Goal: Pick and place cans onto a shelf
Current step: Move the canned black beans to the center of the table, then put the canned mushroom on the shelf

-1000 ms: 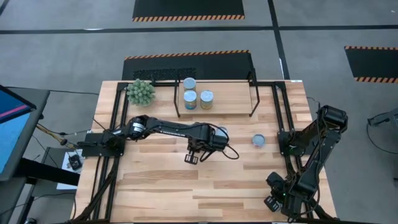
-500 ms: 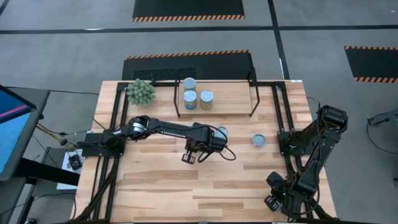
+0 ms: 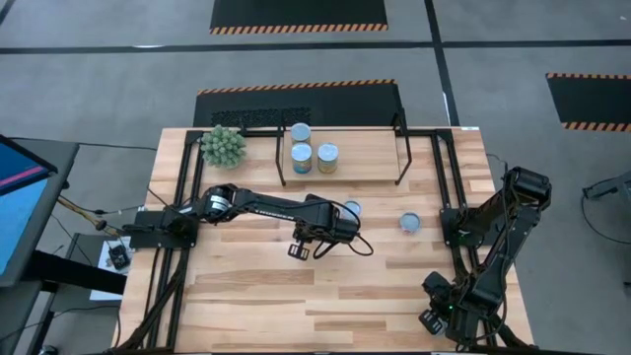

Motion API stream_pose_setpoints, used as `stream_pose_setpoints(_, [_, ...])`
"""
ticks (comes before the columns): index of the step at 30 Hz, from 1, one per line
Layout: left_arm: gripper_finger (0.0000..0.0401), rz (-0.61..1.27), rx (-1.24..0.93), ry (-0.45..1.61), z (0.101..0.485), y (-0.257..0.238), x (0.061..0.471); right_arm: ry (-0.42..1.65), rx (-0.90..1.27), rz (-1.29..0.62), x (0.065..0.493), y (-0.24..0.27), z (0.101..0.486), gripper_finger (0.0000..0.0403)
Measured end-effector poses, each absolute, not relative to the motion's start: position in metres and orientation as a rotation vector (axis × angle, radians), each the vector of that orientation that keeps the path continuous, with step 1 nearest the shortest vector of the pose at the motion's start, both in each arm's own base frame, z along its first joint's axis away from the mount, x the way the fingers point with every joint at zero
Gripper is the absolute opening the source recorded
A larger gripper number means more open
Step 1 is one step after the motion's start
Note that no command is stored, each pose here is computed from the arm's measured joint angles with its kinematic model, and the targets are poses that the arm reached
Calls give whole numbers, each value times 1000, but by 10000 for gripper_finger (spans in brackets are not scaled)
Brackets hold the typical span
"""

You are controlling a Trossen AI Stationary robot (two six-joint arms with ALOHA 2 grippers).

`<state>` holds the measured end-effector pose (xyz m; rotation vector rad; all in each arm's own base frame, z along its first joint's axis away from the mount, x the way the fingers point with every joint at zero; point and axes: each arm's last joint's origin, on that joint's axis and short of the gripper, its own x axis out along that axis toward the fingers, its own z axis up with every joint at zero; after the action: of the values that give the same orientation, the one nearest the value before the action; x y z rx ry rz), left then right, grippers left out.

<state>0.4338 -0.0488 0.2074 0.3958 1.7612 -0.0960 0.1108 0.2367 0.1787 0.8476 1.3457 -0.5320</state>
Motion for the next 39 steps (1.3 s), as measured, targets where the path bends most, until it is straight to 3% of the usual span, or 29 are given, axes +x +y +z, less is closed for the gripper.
stream_pose_setpoints(7, [71,-41,336,1743,212,-47,436,1346,847,-531,111,237,179,22])
stream_pose_setpoints(18, [118,-112,-92,1528,278,-66,434,1386,816,-493,109,238,179,32])
stream_pose_setpoints(27, [128,-97,56,1512,290,-118,414,1402,686,-263,110,246,181,36])
stream_pose_setpoints(32, [128,-38,109,1498,287,-144,406,1403,603,-191,110,246,181,67])
stream_pose_setpoints(39, [128,105,176,1416,291,-177,391,1410,501,-174,113,239,180,148])
